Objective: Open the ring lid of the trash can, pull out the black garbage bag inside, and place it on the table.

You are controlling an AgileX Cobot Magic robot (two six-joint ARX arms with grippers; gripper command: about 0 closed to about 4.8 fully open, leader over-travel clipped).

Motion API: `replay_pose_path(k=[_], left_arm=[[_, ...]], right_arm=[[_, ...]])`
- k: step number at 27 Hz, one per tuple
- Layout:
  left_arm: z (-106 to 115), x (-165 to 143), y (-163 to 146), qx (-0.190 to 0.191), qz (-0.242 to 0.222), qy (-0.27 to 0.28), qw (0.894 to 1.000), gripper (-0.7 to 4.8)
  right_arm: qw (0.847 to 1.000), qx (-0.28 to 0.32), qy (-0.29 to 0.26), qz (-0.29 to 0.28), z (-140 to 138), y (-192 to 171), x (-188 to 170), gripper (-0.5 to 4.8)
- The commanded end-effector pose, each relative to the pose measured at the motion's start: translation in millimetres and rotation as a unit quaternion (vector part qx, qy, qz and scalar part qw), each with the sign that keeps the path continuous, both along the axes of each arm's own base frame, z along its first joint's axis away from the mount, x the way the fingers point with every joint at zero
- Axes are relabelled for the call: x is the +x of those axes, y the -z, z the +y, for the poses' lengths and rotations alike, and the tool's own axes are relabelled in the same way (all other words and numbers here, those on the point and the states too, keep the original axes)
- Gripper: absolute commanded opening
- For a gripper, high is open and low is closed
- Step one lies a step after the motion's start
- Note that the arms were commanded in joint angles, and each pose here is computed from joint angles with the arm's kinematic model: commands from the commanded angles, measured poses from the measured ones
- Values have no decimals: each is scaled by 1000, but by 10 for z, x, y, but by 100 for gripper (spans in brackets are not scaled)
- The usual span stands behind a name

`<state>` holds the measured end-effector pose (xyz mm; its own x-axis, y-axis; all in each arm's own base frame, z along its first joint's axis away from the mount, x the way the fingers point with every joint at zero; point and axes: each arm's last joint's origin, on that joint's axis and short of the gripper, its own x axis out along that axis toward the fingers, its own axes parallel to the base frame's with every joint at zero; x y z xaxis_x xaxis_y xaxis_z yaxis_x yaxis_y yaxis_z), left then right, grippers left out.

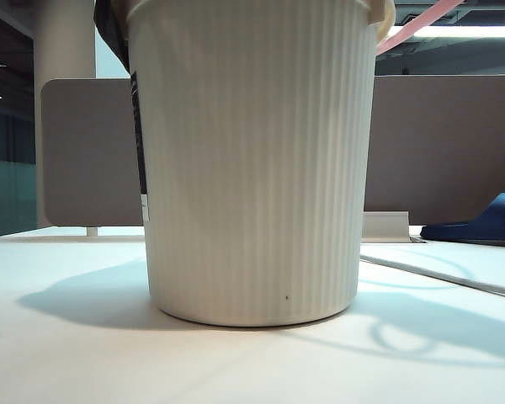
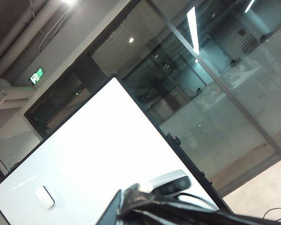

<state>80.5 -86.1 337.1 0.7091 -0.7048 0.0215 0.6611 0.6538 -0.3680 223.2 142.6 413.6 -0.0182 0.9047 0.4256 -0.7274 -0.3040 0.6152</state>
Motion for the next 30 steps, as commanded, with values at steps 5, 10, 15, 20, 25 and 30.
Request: replay_pose_path(k=[5,10,15,20,25,30], left_arm=[[-136,-100,-56,-246,216,-12,945,439],[-325,3,-83,-324,266,6,908,439],[-428,54,-166,-387,257,22,885,440],[-472,77,-139,-395,277,22,876,440],[-482,104,-119,-400,270,-12,876,440],[-468,117,-113,-394,253,-41,882,440]], right_arm=[[1000,0,-8,-12,-3,-33,-27,-5],[1000,0,-9,-11,-3,-35,-28,-5],[1000,-4,-15,-17,-5,-38,-37,-5],[1000,-4,-14,-17,-4,-36,-36,-5],[1000,-9,-20,-19,-3,-34,-39,-5],[999,-20,-31,-25,-2,-28,-47,-5]])
